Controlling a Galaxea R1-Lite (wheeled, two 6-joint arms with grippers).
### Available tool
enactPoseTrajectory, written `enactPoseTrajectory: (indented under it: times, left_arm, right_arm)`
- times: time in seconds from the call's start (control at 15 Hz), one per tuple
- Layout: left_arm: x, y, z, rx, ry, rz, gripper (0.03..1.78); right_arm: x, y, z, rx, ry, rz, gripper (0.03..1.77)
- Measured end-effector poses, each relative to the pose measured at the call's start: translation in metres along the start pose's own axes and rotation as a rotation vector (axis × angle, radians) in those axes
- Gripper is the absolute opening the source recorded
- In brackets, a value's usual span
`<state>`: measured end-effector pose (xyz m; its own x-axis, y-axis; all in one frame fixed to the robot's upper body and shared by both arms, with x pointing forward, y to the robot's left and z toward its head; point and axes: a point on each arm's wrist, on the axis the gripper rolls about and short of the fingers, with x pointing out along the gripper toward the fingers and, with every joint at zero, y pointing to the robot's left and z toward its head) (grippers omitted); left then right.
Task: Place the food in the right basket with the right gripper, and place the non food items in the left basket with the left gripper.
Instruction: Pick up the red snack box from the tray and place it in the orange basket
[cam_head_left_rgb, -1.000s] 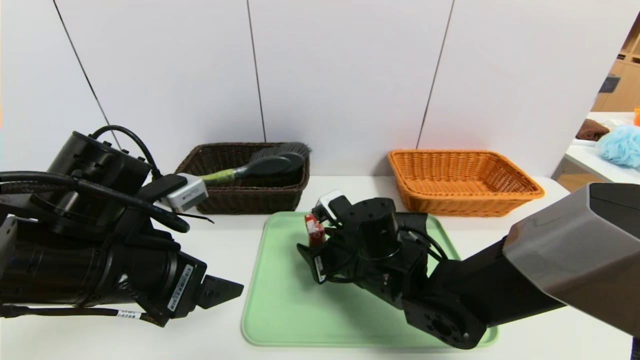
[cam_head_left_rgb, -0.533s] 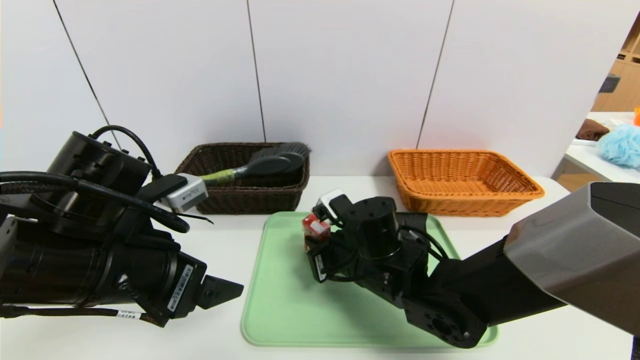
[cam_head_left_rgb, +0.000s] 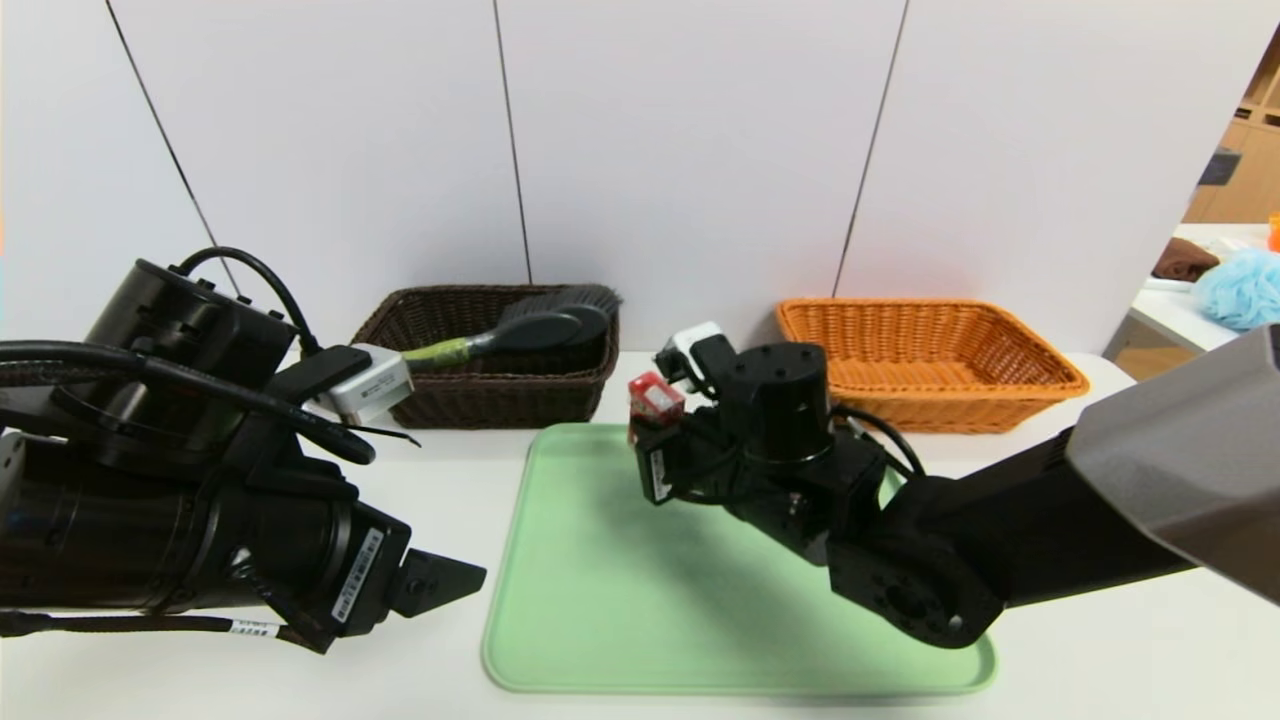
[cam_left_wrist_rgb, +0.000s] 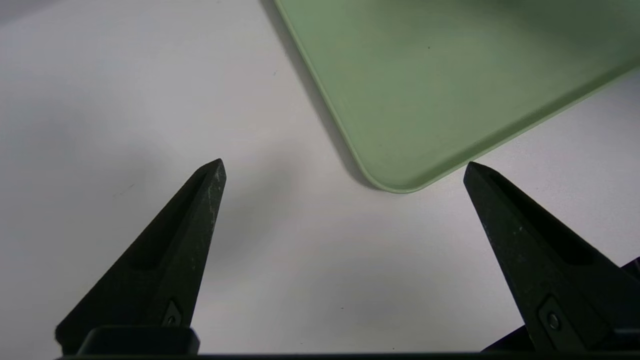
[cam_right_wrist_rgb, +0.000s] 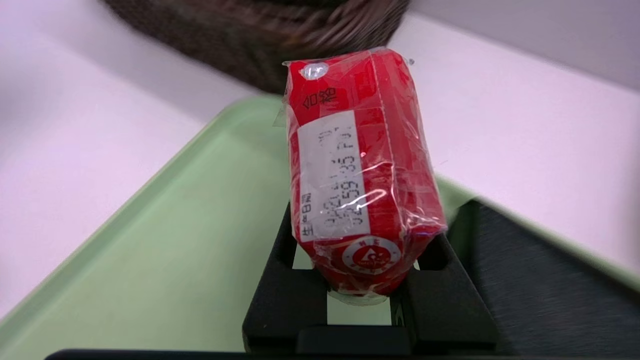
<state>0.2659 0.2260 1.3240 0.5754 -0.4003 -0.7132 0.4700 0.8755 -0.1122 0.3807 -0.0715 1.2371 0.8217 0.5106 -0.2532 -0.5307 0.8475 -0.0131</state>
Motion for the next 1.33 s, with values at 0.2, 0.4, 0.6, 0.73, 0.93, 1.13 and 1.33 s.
enactPoseTrajectory:
  times: [0.2,0.4,0.6,0.73,0.93,1.13,1.33]
  left_arm:
    - [-0.001,0.000,0.000,0.000,-0.002,-0.002,1.69]
    - [-0.001,0.000,0.000,0.001,-0.005,-0.002,1.69]
    - [-0.001,0.000,0.001,0.001,-0.011,-0.002,1.69]
    - [-0.001,-0.001,0.003,0.001,-0.030,-0.008,1.69]
    - [-0.001,0.000,0.002,0.001,-0.030,-0.008,1.69]
    - [-0.001,0.000,0.001,0.001,-0.027,-0.008,1.69]
    - [-0.001,0.000,0.000,0.001,-0.025,-0.008,1.69]
  right_arm:
    - [-0.005,-0.033,0.021,0.018,-0.030,-0.082,0.35]
    - [-0.012,-0.077,0.041,0.037,-0.049,-0.192,0.35]
    - [-0.022,-0.126,0.054,0.056,-0.056,-0.310,0.35]
    - [-0.031,-0.157,0.057,0.065,-0.063,-0.391,0.35]
    - [-0.043,-0.198,0.054,0.086,-0.046,-0.491,0.35]
    - [-0.051,-0.227,0.046,0.107,-0.025,-0.527,0.35]
    - [-0.050,-0.247,0.030,0.124,0.013,-0.565,0.35]
